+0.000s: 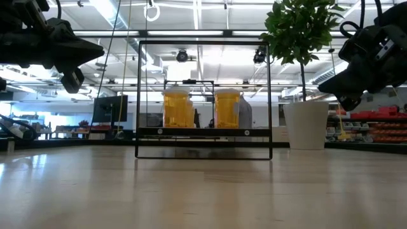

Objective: Pick and place medicine bottles onto shelf by color
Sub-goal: Return to Home Position

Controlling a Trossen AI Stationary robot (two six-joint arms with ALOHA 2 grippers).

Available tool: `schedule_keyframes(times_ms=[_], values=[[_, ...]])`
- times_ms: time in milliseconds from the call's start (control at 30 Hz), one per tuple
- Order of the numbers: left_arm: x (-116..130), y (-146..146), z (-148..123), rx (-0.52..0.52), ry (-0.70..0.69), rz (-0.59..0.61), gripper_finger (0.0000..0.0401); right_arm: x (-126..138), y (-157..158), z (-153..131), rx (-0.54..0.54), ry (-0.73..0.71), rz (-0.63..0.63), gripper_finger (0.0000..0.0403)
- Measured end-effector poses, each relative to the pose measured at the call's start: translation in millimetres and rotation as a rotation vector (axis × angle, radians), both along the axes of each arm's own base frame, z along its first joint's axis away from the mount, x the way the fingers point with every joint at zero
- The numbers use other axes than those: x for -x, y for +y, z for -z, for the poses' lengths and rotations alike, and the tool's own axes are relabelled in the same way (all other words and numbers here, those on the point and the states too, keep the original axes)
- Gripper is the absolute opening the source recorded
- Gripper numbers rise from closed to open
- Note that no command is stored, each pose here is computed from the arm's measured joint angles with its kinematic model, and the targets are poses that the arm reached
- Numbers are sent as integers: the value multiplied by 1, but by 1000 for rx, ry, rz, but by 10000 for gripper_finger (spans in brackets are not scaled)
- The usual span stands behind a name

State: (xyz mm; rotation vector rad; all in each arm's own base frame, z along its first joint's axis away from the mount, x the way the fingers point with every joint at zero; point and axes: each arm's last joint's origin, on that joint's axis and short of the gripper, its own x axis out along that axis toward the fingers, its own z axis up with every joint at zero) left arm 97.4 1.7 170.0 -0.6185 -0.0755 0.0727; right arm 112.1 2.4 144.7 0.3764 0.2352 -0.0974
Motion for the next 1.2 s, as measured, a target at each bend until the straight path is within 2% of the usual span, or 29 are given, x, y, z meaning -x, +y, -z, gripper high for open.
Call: schedule_keyframes(times_ms=[400, 767, 1200], values=[[0, 0, 0, 0, 0, 0, 28, 0, 0, 0, 0, 0, 0, 10], [0, 0, 0, 0, 0, 0, 39, 0, 0, 0, 0, 0, 0, 10], [0, 0, 0, 0, 0, 0, 32, 0, 0, 0, 0, 0, 0, 10]])
